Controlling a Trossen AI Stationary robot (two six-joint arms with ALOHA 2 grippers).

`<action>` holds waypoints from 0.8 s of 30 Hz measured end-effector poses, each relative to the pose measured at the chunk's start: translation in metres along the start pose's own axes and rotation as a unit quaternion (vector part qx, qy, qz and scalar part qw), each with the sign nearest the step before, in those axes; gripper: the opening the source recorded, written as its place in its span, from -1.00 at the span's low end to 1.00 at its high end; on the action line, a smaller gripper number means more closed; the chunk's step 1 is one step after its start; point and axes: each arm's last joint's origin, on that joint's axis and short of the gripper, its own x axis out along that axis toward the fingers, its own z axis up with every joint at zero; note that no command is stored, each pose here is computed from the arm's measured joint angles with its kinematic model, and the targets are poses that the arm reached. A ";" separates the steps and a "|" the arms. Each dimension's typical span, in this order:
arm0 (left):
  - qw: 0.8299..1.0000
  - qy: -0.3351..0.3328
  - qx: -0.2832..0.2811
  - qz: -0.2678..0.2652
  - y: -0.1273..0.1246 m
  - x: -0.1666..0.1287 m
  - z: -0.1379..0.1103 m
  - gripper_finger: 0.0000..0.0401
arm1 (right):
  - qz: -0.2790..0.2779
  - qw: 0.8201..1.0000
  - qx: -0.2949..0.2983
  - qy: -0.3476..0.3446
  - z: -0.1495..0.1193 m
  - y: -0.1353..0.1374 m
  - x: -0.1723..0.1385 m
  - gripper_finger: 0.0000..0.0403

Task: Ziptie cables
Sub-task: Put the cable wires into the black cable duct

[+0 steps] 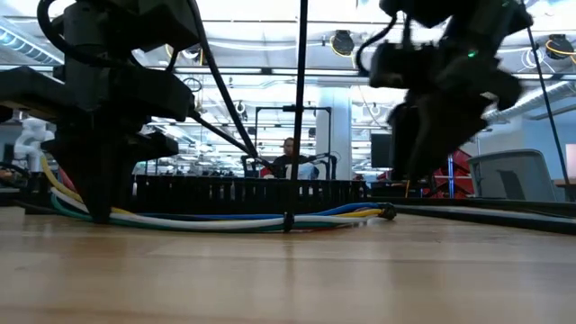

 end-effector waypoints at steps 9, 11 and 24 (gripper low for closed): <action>1.000 -0.003 -0.003 0.001 0.000 -0.001 0.002 -0.91 | 0.017 1.000 -0.008 0.024 0.007 -0.018 0.040 0.26; 1.000 -0.003 -0.013 0.002 0.000 -0.001 0.002 -0.91 | 0.023 0.999 -0.018 0.035 0.006 -0.018 0.049 0.26; 0.993 -0.005 -0.118 -0.005 -0.003 -0.005 0.001 -0.91 | 0.023 0.997 -0.020 0.074 0.000 -0.001 0.059 -0.89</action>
